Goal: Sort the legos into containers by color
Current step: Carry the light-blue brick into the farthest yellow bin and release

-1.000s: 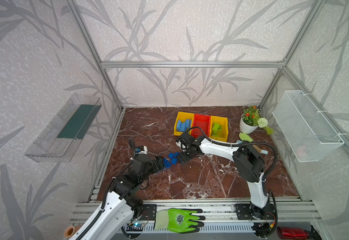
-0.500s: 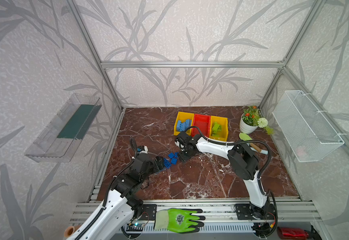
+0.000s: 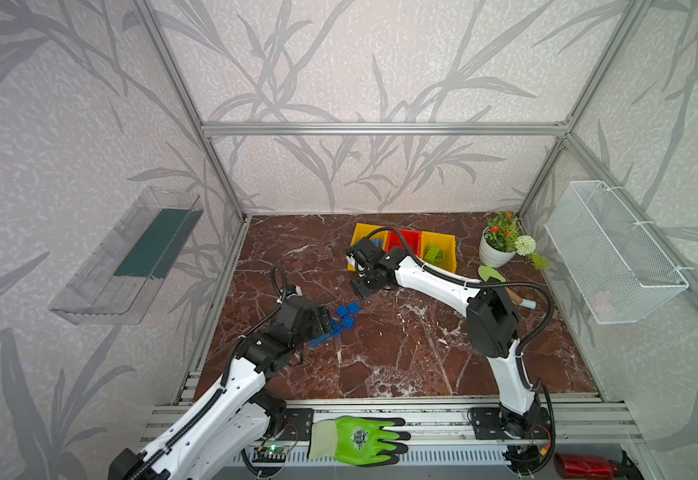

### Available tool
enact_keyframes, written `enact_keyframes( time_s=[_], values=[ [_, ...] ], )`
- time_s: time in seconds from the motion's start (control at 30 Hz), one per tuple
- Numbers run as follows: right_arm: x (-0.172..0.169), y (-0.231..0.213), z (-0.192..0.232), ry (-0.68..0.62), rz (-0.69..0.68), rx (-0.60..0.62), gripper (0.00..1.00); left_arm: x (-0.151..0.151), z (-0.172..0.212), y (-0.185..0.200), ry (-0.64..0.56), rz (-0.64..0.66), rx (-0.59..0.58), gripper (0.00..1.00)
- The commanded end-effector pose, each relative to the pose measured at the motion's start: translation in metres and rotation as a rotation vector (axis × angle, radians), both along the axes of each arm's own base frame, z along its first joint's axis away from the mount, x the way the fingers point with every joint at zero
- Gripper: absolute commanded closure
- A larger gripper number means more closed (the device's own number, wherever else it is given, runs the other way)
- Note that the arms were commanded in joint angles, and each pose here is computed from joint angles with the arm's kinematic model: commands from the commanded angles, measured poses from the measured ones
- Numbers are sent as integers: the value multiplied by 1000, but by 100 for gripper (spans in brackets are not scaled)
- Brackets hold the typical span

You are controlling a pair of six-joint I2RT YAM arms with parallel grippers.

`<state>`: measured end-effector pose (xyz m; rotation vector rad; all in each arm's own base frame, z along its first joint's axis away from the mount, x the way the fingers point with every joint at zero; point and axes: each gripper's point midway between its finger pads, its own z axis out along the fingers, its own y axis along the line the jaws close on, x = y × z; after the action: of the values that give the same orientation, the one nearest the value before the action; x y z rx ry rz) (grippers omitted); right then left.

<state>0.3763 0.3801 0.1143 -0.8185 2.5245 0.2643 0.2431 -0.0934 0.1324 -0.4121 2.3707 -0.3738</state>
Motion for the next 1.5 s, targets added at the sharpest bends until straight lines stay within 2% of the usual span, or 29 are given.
enact_keyframes(
  time_s=[0.0, 0.23, 0.5, 0.77, 1.2, 1.3, 1.4, 1.47],
  values=[
    [37, -3, 28, -102, -11, 54, 44, 19, 19, -1, -47, 12, 26, 11],
    [97, 3, 49, -184, -26, 76, 44, 41, 21, -7, -24, 7, 67, 11],
    [144, 4, 32, -216, -47, 50, 44, 58, 17, -11, 11, 13, 63, 11],
    [160, -3, 8, -191, -80, 74, 44, 68, 9, -9, 44, 26, 58, 11],
    [170, -15, -3, -164, -101, 88, 41, 72, 7, -12, 67, 33, 44, 11],
    [169, -14, -4, -159, -96, 92, 31, 71, 7, -11, 69, 35, 46, 11],
    [169, -12, -2, -158, -94, 103, 12, 72, 9, -11, 74, 35, 53, 11],
    [170, -11, 0, -163, -93, 111, 6, 73, 12, -11, 75, 35, 55, 11]
  ],
)
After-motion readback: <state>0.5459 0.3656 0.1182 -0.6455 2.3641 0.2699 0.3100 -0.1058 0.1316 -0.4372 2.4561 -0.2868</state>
